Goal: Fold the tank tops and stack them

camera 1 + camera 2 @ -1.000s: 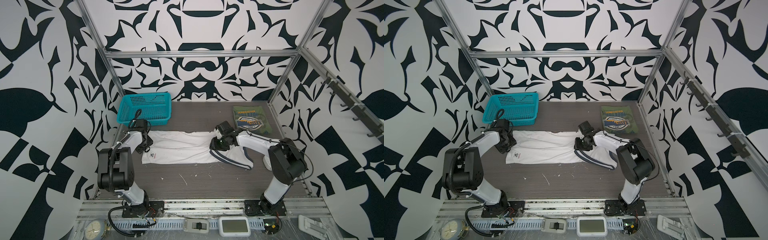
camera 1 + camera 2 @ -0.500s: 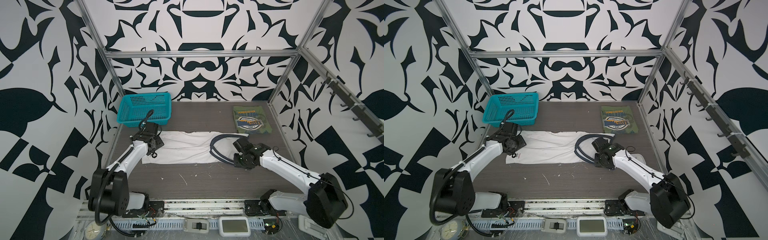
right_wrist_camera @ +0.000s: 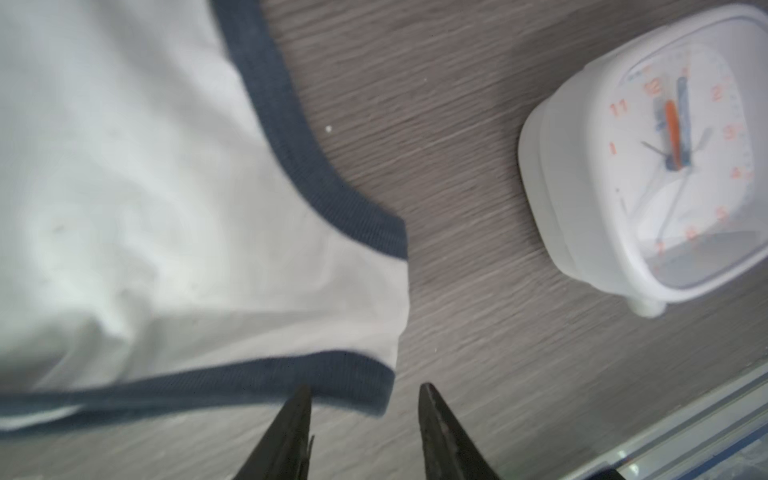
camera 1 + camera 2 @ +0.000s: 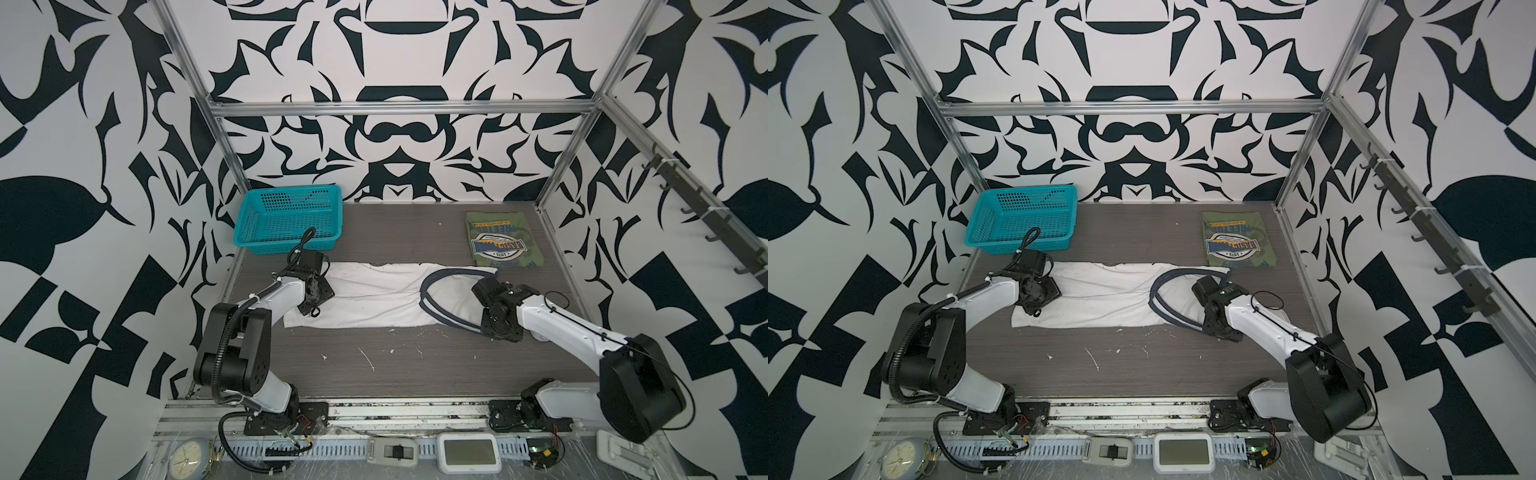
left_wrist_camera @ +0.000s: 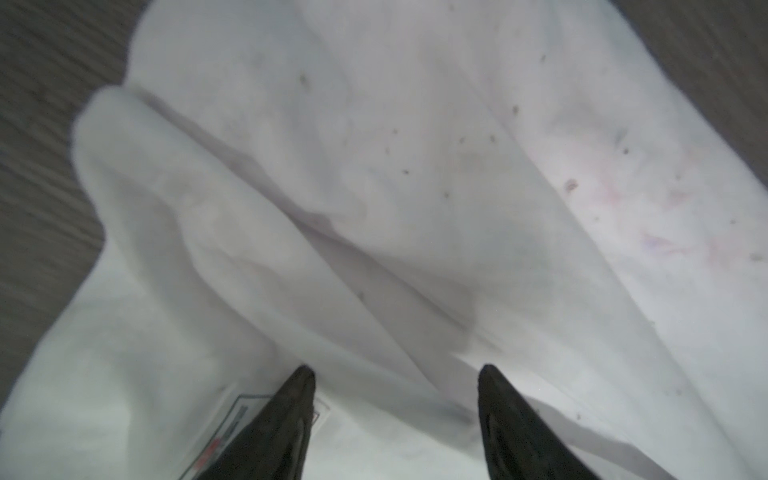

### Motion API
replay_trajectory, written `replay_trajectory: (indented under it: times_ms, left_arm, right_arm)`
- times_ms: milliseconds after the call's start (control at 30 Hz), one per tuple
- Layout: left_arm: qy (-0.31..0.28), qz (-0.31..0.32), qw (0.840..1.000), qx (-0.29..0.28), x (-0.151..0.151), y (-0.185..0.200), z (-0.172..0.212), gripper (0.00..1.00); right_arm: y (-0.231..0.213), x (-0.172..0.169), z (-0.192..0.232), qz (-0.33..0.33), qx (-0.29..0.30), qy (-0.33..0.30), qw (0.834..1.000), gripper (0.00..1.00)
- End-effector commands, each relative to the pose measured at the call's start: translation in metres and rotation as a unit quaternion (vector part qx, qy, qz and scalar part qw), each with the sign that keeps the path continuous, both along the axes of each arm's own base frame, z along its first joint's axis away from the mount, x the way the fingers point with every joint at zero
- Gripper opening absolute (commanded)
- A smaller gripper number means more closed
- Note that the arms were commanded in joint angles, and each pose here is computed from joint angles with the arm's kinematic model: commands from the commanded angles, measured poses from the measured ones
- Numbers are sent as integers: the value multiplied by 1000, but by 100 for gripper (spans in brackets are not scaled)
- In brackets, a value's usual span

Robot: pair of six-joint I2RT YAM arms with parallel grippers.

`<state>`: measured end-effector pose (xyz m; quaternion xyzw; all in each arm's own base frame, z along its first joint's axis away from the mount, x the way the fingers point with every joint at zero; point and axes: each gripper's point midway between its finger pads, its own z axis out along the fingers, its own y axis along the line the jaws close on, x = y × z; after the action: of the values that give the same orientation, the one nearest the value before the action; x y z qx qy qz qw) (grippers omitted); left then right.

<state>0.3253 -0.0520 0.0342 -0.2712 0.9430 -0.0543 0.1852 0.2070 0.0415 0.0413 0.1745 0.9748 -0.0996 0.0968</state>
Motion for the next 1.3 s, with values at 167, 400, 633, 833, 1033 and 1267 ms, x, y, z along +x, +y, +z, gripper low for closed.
replay_trajectory:
  times_ms: [167, 400, 633, 833, 1033, 1267]
  left_arm:
    - [5, 2, 1000, 2, -5, 3, -9, 66]
    - [5, 2, 1000, 4, -5, 4, -8, 66]
    - [8, 3, 1000, 6, -6, 5, -9, 66]
    - [9, 3, 1000, 10, -9, 7, -9, 66]
    - [9, 3, 1000, 13, -9, 8, -9, 66]
    - [10, 1, 1000, 14, -10, 8, -10, 66]
  right_arm:
    - [-1, 4, -4, -1, 5, 2, 1000, 43]
    - [7, -7, 3, -9, 47, -17, 999, 45]
    - [10, -15, -15, -18, 56, 6, 998, 45]
    - [1, -5, -10, -23, 25, -12, 999, 43]
    - [-4, 2, 4, -24, 16, -38, 999, 43]
    - [-4, 1, -6, -26, 14, -24, 999, 42]
